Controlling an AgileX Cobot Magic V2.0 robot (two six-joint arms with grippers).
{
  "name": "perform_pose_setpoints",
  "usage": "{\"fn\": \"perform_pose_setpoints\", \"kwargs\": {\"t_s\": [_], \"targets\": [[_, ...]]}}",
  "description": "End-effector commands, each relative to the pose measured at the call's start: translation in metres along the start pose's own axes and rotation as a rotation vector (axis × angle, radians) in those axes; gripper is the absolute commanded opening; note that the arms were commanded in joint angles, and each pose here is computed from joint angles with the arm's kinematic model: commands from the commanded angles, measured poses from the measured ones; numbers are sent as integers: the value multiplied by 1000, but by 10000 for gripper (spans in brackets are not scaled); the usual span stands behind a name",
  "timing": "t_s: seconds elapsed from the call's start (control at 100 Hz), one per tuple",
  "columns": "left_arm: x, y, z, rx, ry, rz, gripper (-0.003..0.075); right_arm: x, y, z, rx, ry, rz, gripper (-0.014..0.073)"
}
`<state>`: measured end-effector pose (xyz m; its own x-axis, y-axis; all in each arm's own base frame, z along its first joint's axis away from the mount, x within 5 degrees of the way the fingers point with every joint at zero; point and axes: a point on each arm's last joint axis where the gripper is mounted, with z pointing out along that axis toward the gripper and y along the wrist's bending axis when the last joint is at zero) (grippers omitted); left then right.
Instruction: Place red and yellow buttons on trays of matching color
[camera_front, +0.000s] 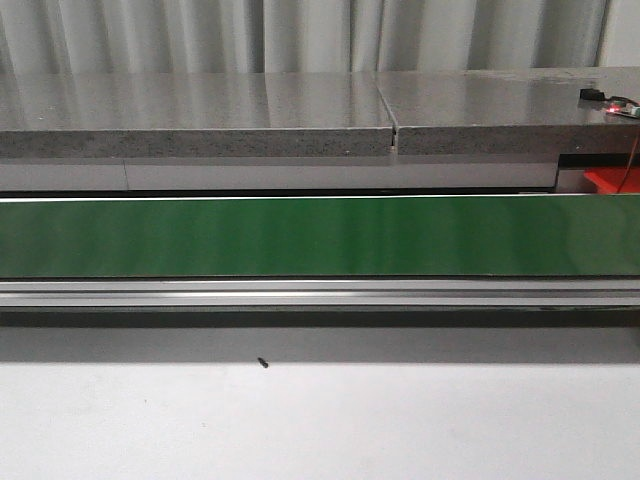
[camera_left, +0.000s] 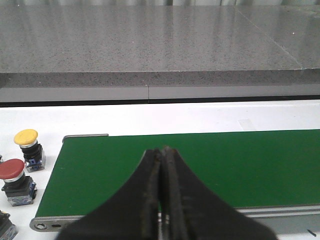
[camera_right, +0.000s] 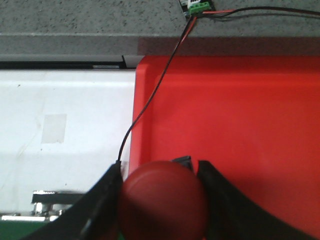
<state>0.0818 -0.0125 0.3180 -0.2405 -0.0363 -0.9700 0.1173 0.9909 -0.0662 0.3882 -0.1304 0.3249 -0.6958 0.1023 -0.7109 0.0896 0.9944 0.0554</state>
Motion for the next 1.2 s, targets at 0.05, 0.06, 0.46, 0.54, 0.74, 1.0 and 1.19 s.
{"fn": "perform_pose_setpoints", "kwargs": {"t_s": [0.05, 0.06, 0.46, 0.54, 0.74, 1.0, 1.19], "targets": [[-13, 1, -2, -14, -84, -14, -20, -33, -5, -9, 7, -119, -1, 195], [-13, 1, -2, -14, -84, -14, -20, -32, -6, -6, 4, -111, 1, 195], [-13, 1, -2, -14, -84, -14, -20, -34, -21, 66, -42, -29, 31, 195], [-13, 1, -2, -14, -84, -14, -20, -32, -22, 75, -51, -22, 42, 195], [-13, 1, -2, -14, -84, -14, -20, -19, -25, 99, -68, 23, 68, 195], [-13, 1, -2, -14, -84, -14, -20, -11, -26, 115, -89, 46, 100, 195], [-13, 1, -2, -14, -84, -14, -20, -9, -27, 118, -90, 53, 102, 195]]}}
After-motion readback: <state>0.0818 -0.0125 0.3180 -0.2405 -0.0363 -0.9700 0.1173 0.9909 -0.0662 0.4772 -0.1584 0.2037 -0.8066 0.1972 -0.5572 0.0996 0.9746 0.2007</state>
